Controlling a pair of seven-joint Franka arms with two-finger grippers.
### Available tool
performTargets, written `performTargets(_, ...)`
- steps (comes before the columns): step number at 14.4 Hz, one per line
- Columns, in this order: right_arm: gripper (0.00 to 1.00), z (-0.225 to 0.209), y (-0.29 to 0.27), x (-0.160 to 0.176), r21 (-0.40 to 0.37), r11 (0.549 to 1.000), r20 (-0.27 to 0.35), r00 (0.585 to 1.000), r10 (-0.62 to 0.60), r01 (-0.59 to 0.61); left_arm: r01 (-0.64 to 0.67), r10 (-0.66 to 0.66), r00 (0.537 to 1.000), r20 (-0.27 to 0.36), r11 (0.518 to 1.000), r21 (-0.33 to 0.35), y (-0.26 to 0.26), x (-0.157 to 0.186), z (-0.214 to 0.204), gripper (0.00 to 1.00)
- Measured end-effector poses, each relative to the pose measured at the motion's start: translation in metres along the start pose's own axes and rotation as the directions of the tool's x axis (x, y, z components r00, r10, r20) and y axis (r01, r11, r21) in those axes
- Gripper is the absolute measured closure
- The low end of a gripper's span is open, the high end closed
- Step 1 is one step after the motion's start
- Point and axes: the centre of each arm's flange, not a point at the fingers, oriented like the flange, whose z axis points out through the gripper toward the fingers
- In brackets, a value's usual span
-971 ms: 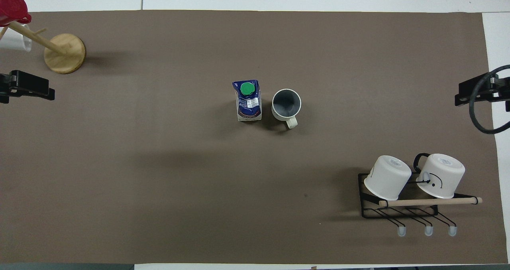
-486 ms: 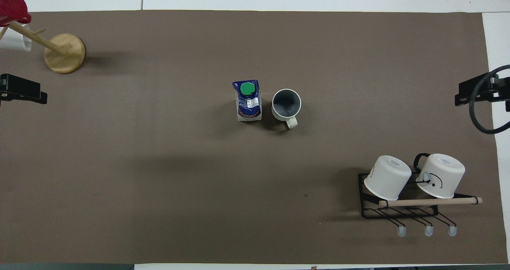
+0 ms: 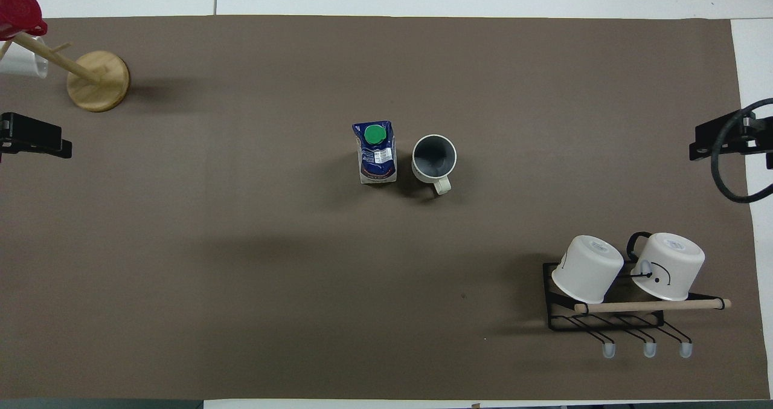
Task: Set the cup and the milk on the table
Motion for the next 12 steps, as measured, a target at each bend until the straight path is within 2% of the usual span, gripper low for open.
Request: performTargets(12,0.00,0.0000,0.0000,0.0000,0.000,1.000,0.000,1.000,0.000,0.000,-0.006,0.006,1.000,0.001,1.000,0.000,0.0032,-0.0001,0.0002,0.00)
